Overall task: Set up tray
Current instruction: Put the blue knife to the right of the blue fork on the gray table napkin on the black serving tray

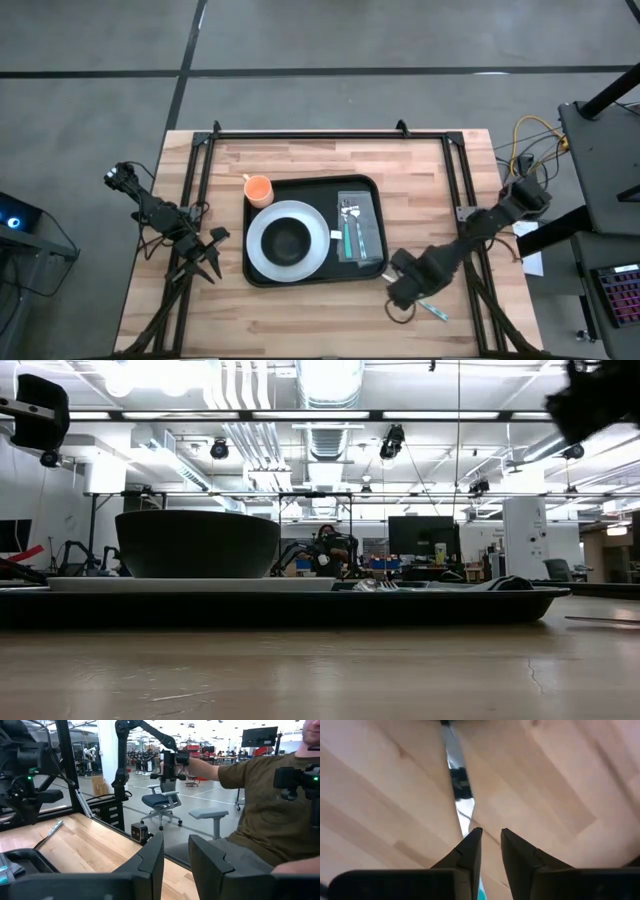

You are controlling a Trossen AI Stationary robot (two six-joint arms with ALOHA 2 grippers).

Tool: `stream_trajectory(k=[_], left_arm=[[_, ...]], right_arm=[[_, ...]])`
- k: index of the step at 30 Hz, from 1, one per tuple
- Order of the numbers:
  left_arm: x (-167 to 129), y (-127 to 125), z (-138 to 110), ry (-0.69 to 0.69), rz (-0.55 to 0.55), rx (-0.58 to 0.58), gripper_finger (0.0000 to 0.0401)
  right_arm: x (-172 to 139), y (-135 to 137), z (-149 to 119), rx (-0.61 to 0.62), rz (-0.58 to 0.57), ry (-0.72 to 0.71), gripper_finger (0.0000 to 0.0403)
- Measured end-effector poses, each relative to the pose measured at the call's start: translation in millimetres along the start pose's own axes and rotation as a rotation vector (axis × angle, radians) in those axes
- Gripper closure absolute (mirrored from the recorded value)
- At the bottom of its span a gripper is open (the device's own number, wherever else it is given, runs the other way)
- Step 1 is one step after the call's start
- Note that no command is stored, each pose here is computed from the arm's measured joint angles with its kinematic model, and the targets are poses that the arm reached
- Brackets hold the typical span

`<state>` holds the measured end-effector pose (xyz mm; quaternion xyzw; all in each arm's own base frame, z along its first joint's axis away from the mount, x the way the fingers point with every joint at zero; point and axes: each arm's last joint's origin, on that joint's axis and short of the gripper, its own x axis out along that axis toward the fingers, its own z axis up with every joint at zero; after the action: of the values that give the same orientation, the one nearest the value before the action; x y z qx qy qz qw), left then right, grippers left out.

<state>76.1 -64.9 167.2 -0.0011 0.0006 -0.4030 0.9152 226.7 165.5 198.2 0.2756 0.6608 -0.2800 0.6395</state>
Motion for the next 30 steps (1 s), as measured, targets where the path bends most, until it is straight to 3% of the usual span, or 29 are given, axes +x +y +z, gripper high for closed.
stream_trajectory(k=[6,10,22,30], left_arm=[[0.0,0.0,0.0,0.0,0.0,0.0,0.033],[0.0,0.0,0.0,0.0,0.0,0.0,0.033],[0.0,0.0,0.0,0.0,0.0,0.0,0.033],[0.0,0.0,0.0,0.0,0.0,0.0,0.033]], right_arm=[[12.7,-17.0,-18.8,0.056,0.177,0.003,0.0344],[16.4,-17.2,-26.5,0.03,0.265,0.025,0.0344],[31.9,-21.5,-43.8,-0.052,0.211,0.05,0.0344],[65.9,-10.6,-46.5,-0.131,0.103,0.063,0.0344]])
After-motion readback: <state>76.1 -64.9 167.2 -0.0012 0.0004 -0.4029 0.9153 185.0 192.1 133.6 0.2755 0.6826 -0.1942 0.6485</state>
